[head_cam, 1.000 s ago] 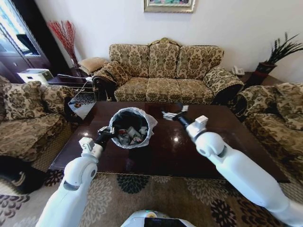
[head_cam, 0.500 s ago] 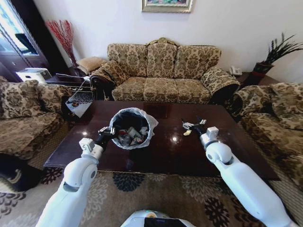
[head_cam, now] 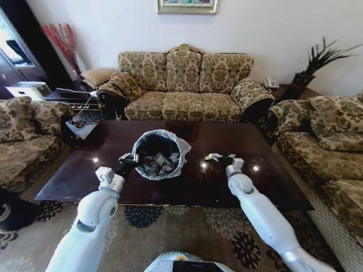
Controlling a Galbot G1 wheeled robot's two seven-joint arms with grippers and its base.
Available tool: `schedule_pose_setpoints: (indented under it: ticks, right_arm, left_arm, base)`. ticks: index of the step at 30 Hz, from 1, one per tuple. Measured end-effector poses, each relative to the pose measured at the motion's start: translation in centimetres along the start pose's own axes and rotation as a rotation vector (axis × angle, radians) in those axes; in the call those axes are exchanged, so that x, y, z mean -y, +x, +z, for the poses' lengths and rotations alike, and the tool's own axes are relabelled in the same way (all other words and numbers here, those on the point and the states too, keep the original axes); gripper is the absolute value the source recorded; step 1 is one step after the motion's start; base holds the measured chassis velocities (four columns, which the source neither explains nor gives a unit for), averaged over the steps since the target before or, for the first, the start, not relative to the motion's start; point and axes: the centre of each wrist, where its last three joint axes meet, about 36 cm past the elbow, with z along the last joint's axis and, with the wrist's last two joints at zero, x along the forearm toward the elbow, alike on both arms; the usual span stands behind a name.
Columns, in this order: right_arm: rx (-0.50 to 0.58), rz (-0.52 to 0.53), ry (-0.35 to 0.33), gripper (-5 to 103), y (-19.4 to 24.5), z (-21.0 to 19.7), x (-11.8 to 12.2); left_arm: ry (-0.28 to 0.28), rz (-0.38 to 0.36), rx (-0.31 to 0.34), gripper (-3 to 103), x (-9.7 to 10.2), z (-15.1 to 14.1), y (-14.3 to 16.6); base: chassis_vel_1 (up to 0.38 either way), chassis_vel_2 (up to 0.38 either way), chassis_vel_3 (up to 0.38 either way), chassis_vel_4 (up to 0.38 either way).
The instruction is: Move to the front of the table and place the trash on the table into the trash bin.
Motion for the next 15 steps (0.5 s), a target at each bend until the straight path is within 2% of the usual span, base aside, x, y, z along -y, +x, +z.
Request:
schedule_pose_setpoints:
  ticks: [8,15]
  right_arm:
    - [-0.050,0.054,-0.019,100,-2.2,1.9,-0.5]
    - [-0.074,0.053,-0.033,101,-3.5,2.9,-0.4]
  left_arm:
    - [0.001,0.001,-0.010,1,0.0,0.4,-0.3]
    - [0.000,0.003,-0.014,1,0.2,0.6,-0.4]
  base:
    - [0.004,-0.001,0.000,-0.001]
    - [-0.015,-0.005,-0.002,-0.003]
